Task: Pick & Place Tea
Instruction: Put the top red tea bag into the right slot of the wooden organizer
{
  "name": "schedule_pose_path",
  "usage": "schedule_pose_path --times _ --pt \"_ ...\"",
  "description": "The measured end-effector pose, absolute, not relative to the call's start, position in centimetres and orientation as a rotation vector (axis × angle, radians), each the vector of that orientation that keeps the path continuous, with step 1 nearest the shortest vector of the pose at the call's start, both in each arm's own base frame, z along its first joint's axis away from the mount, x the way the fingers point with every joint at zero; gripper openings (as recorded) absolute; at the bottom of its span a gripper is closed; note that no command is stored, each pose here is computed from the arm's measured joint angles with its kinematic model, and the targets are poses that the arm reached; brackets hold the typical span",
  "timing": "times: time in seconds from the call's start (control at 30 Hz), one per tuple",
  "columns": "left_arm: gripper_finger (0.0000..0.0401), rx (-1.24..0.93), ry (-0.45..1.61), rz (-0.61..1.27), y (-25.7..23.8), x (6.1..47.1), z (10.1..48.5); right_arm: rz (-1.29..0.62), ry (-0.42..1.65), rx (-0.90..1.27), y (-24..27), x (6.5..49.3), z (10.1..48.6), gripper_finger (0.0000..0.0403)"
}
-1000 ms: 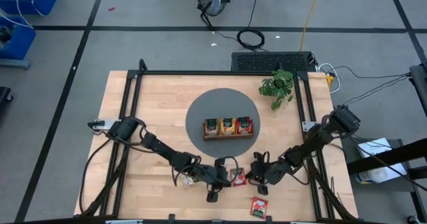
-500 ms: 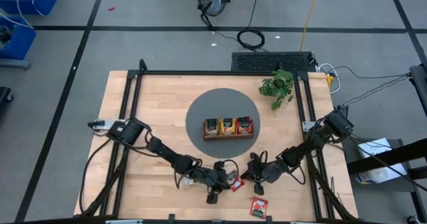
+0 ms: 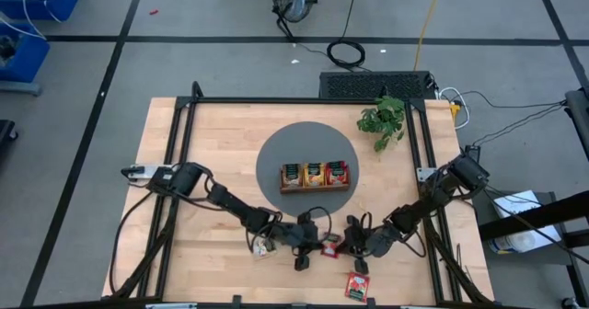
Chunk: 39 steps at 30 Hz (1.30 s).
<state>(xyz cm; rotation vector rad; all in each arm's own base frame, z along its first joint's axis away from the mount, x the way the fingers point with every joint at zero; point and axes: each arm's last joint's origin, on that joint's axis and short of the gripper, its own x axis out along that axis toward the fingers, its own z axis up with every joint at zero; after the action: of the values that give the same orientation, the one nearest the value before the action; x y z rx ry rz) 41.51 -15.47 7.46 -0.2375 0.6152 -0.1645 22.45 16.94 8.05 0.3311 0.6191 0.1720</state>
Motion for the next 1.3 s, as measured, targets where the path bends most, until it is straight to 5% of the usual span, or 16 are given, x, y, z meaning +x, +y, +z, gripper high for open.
schedule_pose_path --times 0.5,1.07,1.3 --pt "0.0026 -0.12 0.587 -0.228 -17.2 40.7 9.3 0.27 0.479 0.234 17.4 22.4 11.3 0.0" --pt "0.0008 -0.114 0.474 -0.339 -18.1 42.3 10.9 0.104 0.799 0.194 15.3 19.9 11.4 0.0017" --pt "0.0008 -0.112 0.568 -0.334 -17.8 44.4 8.3 0.051 0.889 0.242 14.8 19.6 10.9 0.0037"
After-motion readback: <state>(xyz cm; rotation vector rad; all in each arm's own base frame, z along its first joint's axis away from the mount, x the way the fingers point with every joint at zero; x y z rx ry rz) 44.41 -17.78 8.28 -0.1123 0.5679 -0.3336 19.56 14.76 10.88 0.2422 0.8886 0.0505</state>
